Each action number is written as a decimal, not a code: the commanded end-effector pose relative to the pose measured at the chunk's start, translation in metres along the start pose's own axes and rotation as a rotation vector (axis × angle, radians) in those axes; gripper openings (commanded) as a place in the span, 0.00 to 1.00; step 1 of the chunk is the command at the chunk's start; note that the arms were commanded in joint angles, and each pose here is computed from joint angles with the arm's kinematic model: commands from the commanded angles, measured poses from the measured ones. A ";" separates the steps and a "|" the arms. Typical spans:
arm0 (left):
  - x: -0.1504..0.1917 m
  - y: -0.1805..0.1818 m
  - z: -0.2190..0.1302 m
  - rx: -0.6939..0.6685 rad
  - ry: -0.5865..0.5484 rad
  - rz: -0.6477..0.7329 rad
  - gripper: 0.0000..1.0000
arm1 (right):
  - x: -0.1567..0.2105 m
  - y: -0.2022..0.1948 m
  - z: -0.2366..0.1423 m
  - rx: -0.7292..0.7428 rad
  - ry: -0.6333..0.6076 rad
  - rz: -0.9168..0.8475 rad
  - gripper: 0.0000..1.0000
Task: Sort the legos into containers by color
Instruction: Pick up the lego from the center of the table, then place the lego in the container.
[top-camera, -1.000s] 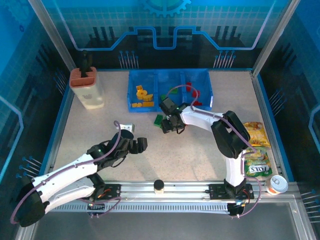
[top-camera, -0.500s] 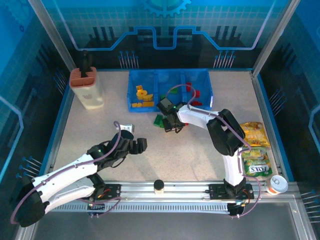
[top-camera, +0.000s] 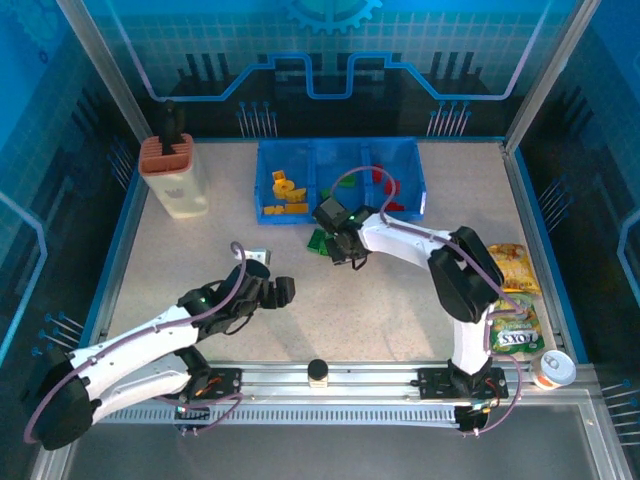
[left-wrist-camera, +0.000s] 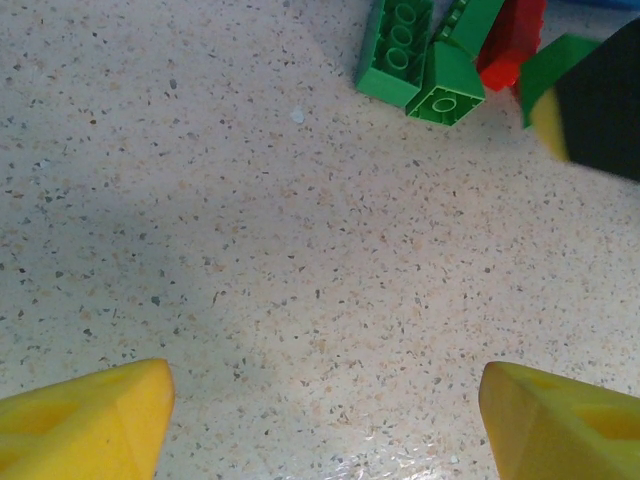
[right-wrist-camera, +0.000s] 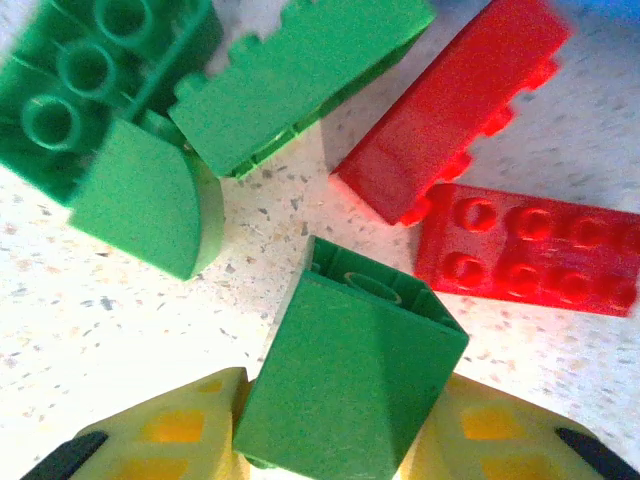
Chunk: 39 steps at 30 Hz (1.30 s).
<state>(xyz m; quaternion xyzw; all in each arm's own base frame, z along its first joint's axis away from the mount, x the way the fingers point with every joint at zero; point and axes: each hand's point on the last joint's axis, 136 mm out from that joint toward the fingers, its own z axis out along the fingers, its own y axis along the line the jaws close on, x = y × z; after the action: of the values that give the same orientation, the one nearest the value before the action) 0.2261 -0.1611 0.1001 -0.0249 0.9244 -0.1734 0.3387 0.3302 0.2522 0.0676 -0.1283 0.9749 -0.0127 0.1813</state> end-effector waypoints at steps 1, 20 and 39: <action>-0.004 -0.008 0.002 0.024 -0.014 0.004 0.81 | -0.018 -0.008 -0.033 0.014 -0.086 -0.002 0.33; 0.001 0.004 -0.010 0.000 -0.012 -0.003 0.80 | -0.142 -0.042 -0.022 -0.040 -0.128 0.046 0.35; -0.011 -0.012 -0.008 0.033 -0.019 0.011 0.80 | -0.158 -0.035 -0.079 -0.067 -0.256 0.035 0.76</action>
<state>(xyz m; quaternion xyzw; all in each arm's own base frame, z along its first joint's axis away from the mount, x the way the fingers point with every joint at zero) 0.2239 -0.1598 0.1064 -0.0250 0.9216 -0.1799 0.3431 0.4688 0.2555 0.1503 -0.1122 0.9597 0.0186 0.2570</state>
